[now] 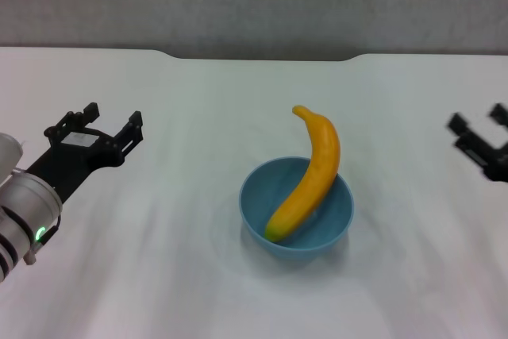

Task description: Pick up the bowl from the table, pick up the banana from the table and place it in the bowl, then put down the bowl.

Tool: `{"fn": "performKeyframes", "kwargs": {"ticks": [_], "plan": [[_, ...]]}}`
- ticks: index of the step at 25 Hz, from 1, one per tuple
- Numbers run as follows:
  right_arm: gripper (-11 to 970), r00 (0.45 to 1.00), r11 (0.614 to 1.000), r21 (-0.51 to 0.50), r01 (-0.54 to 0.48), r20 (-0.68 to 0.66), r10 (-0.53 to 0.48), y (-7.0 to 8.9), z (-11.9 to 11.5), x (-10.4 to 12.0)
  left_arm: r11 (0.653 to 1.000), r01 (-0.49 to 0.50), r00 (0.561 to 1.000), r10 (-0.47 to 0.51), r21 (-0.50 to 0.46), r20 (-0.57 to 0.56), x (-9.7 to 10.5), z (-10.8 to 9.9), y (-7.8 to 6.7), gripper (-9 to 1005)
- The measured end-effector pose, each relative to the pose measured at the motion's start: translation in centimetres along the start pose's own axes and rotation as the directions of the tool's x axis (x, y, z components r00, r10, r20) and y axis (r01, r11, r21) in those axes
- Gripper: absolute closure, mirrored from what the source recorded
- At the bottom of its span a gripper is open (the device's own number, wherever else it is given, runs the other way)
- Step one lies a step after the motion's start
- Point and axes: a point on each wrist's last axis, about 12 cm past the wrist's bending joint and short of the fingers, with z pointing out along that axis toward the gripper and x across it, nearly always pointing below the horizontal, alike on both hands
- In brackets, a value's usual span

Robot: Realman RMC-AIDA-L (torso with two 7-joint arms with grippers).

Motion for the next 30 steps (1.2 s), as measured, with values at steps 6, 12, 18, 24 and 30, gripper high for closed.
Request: {"fn": "performKeyframes", "kwargs": {"ticks": [6,12,18,24,30], "plan": [[124,0.994,0.997,0.071,-0.019,0.104,0.011,-1.0,-1.9,0.9,0.999,0.04,0.999,-0.04,0.004,-0.024,1.5,-0.5,0.1,260],[125,0.999,0.997,0.08,0.001,0.04,-0.004,-0.8,-2.2,2.3,0.998,0.064,0.995,-0.066,-0.026,-0.072,3.1,-0.9,0.8,260],[126,1.0,0.997,0.081,0.005,0.01,-0.006,-0.7,-2.6,2.9,0.996,0.079,0.993,-0.082,-0.042,-0.083,4.1,-1.4,1.4,260],[127,0.999,0.993,0.113,-0.042,-0.025,0.045,-1.0,-2.9,3.6,0.997,0.076,0.994,-0.077,-0.022,-0.082,5.0,-1.7,1.6,260],[128,0.99,0.985,0.157,-0.077,-0.103,0.094,-1.4,-2.1,4.4,0.998,0.07,0.996,-0.07,-0.006,-0.059,4.5,-1.3,1.6,260]]}}
